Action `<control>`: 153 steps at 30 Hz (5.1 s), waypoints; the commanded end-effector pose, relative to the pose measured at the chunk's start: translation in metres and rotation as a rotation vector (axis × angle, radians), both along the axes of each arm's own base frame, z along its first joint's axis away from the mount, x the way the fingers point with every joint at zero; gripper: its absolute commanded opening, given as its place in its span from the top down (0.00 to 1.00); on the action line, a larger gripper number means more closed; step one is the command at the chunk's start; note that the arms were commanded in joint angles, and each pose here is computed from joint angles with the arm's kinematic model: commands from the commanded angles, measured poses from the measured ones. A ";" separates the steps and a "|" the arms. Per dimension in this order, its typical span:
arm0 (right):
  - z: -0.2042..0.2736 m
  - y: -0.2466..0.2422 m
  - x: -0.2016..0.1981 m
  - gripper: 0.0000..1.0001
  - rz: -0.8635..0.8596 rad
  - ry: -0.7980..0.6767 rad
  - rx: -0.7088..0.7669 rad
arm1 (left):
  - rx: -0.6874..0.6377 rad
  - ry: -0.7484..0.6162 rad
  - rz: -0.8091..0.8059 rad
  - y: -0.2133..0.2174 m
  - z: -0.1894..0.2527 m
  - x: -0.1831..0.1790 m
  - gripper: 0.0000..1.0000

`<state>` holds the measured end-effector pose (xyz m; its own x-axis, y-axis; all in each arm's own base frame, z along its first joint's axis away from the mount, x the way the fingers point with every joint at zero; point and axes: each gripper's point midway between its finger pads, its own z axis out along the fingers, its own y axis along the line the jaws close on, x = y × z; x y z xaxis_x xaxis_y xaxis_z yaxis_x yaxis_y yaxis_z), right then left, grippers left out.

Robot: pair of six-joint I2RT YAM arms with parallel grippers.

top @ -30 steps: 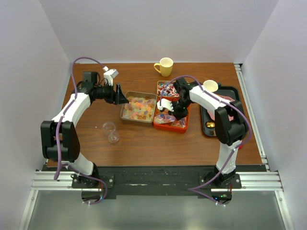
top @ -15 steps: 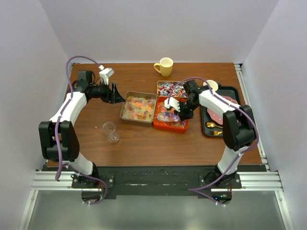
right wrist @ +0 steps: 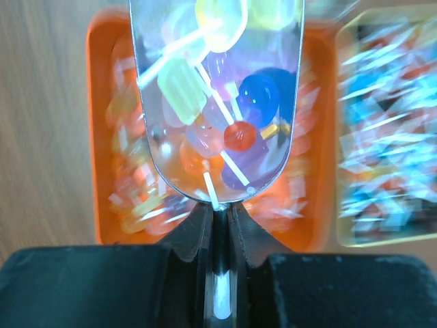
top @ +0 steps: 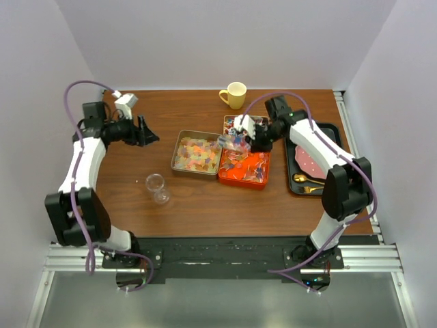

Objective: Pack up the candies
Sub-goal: Scoop the fake candies from the storage box, then move the packing bottle to the center of the board, then place the fake candies in the packing bottle, then scoop the fake candies from the storage box.

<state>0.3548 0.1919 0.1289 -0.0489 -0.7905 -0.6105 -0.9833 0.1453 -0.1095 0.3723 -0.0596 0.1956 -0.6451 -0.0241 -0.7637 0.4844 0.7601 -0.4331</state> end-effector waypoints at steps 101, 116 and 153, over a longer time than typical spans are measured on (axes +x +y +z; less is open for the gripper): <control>0.085 0.125 -0.062 1.00 0.627 -0.463 -0.835 | 0.268 -0.167 0.279 0.057 -0.042 -0.065 0.33; 0.097 0.125 -0.062 1.00 0.614 -0.523 -0.867 | 0.248 -0.175 0.273 0.054 -0.041 -0.065 0.33; 0.115 0.153 -0.086 1.00 0.371 -0.256 -0.350 | -0.209 -0.185 -0.319 -0.069 0.013 -0.095 1.00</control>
